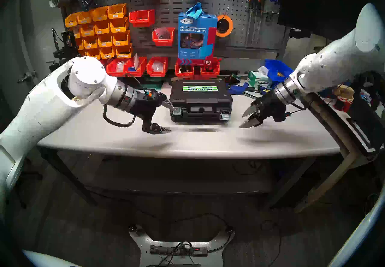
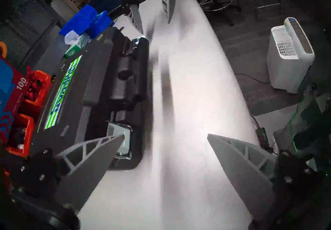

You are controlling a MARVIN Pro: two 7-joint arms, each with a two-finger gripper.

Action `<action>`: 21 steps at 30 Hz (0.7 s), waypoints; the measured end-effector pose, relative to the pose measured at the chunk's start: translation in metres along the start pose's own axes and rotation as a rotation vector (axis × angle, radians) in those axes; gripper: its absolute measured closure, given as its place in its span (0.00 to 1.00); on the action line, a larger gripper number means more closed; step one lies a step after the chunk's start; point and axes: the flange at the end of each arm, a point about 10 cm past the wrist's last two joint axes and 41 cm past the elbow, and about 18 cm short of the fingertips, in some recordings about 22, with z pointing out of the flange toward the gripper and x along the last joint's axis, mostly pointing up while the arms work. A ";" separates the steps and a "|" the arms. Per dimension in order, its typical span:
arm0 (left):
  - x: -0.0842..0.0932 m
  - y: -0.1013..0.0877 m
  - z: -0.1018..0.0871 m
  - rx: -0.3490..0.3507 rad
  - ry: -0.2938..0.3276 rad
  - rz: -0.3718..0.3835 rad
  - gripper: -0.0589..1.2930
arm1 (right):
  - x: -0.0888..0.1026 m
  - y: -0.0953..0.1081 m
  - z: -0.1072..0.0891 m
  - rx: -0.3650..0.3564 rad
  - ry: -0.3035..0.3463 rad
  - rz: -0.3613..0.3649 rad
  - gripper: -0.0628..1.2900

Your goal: Open the tool box

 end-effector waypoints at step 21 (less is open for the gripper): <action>0.005 0.003 0.019 -0.008 -0.017 0.008 0.03 | 0.000 0.000 0.000 -0.001 0.002 -0.002 0.04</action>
